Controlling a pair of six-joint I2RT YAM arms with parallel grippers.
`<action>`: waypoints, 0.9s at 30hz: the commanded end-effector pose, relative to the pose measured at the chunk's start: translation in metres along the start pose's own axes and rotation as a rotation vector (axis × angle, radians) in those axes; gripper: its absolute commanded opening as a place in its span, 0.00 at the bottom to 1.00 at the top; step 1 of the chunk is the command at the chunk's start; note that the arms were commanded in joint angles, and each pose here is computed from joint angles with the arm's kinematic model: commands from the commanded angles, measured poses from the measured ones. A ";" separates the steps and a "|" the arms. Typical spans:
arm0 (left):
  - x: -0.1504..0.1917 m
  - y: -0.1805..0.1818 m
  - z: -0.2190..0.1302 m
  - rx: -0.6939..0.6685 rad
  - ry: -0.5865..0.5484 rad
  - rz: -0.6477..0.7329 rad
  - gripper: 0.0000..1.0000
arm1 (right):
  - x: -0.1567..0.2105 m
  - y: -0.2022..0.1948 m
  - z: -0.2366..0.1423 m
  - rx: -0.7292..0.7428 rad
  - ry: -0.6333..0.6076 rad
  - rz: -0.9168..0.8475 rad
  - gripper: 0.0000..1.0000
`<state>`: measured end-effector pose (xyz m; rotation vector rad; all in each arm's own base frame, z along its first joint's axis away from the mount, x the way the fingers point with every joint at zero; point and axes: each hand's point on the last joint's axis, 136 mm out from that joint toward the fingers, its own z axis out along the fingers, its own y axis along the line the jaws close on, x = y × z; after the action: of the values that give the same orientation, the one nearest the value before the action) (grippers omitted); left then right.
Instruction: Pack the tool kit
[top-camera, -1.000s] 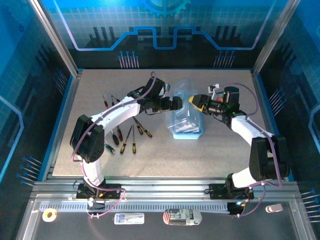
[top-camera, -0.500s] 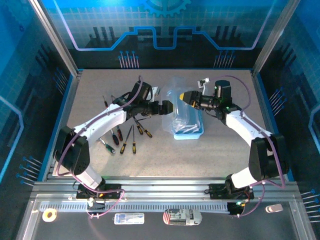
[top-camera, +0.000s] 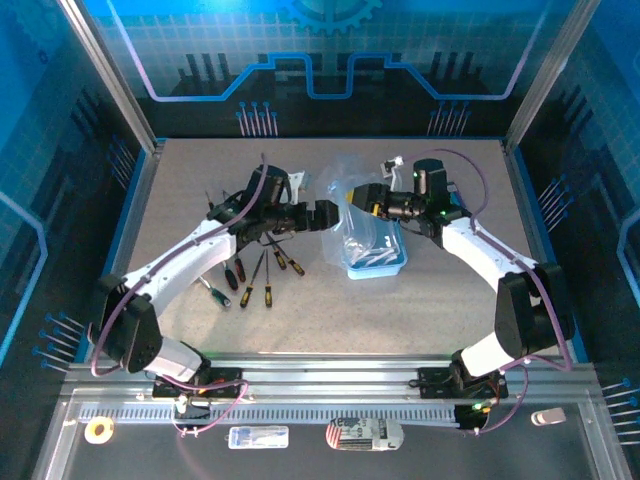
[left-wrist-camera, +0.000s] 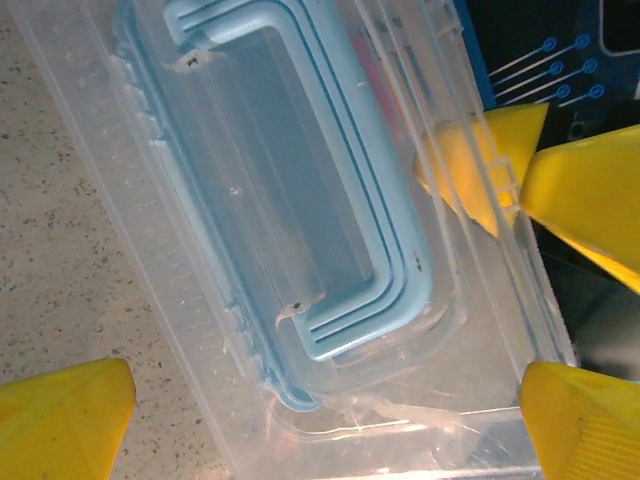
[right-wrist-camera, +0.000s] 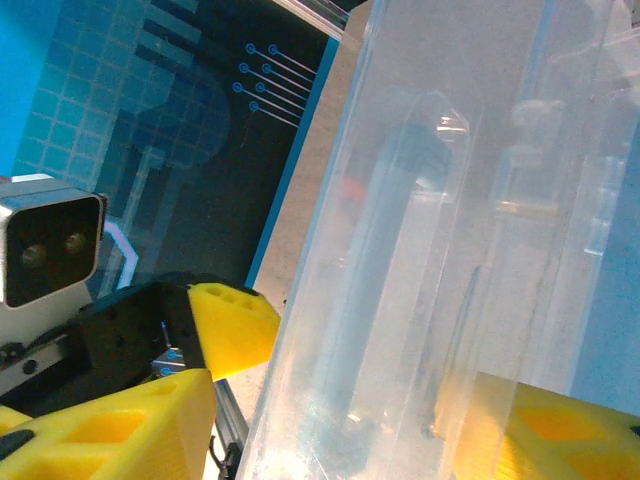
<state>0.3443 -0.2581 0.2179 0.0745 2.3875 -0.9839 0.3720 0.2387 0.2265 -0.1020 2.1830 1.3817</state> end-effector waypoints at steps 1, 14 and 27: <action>-0.005 0.002 -0.010 0.028 -0.042 -0.056 0.99 | -0.002 0.024 0.000 -0.012 -0.006 -0.065 0.62; -0.025 -0.003 -0.006 0.094 -0.063 -0.145 0.99 | 0.008 0.048 0.003 0.000 0.013 -0.131 0.63; -0.032 0.008 0.019 0.043 -0.017 -0.177 0.99 | 0.006 0.054 -0.020 0.085 0.005 -0.221 0.65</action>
<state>0.3772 -0.2611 0.2169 -0.1180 2.3795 -1.1247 0.3495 0.2498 0.2425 -0.2106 2.2213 1.2061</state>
